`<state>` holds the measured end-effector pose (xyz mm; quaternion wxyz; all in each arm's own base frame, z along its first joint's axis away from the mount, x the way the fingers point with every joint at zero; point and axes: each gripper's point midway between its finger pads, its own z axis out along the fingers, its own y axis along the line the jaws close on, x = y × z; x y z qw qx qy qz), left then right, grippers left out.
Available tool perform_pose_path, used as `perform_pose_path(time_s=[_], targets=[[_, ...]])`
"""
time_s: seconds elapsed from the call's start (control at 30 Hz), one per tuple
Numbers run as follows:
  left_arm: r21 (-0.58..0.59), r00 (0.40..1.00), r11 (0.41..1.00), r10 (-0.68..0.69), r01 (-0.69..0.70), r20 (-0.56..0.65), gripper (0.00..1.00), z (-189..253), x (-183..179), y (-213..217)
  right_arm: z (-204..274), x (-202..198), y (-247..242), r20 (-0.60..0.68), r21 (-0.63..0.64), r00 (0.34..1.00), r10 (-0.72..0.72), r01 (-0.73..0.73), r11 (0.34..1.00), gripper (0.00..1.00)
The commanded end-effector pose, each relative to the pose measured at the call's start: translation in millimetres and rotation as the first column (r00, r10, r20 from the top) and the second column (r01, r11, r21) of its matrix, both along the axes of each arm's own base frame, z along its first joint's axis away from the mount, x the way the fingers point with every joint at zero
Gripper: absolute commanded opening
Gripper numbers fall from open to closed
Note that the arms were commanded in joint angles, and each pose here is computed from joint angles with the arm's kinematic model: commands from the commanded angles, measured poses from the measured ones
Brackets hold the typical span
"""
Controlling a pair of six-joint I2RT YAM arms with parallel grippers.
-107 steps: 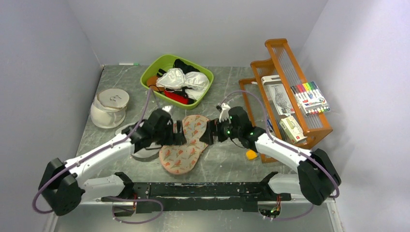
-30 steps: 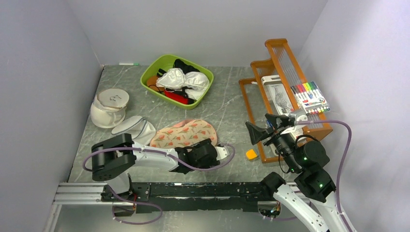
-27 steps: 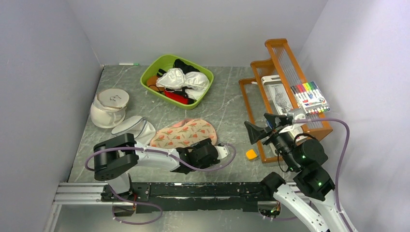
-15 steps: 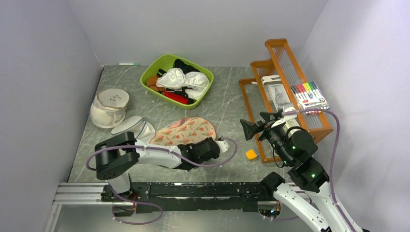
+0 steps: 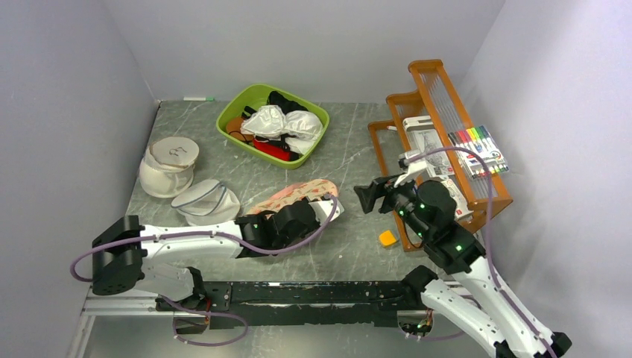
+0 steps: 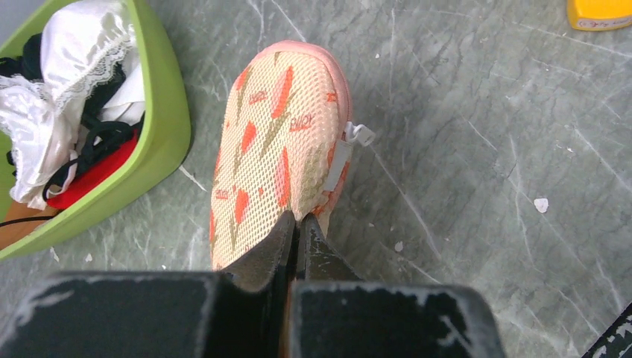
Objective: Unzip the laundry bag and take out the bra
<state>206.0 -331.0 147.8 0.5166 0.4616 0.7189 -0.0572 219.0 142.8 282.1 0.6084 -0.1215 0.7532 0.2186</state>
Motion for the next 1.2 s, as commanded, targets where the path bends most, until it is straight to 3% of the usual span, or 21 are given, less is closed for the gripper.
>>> perform_pose_path(time_s=[0.0, 0.17, 0.27, 0.53, 0.83, 1.17], targets=[[-0.017, 1.0, 1.0, 0.005, -0.005, 0.031, 0.07, 12.8, 0.9, 9.4, -33.1, 1.1, 29.6, -0.114, 0.038, 0.988, 0.102, -0.098, 0.994, 0.75], [-0.005, 0.999, 1.0, 0.024, -0.024, 0.042, 0.07, 15.3, 4.4, 15.3, -82.6, -3.3, 53.3, -0.261, 0.077, 0.948, 0.183, -0.168, 0.983, 0.61], [-0.014, 0.999, 1.0, 0.026, -0.025, 0.041, 0.07, 18.1, 6.2, 16.1, -98.3, -7.9, 61.8, -0.285, 0.126, 0.932, 0.222, -0.193, 0.973, 0.51], [-0.013, 1.0, 1.0, 0.026, -0.026, 0.015, 0.07, 16.4, 10.6, 15.7, -117.2, -20.4, 95.6, -0.23, 0.238, 0.877, 0.421, -0.369, 0.898, 0.49], [-0.041, 1.0, 0.999, 0.023, -0.023, 0.005, 0.07, 22.9, 11.0, 16.7, -117.6, 4.4, 103.9, -0.172, 0.245, 0.907, 0.385, -0.339, 0.908, 0.38], [-0.052, 1.0, 0.998, 0.019, -0.019, -0.008, 0.07, 25.5, 11.6, 16.4, -120.4, 11.3, 122.6, -0.177, 0.293, 0.881, 0.439, -0.378, 0.878, 0.31]])
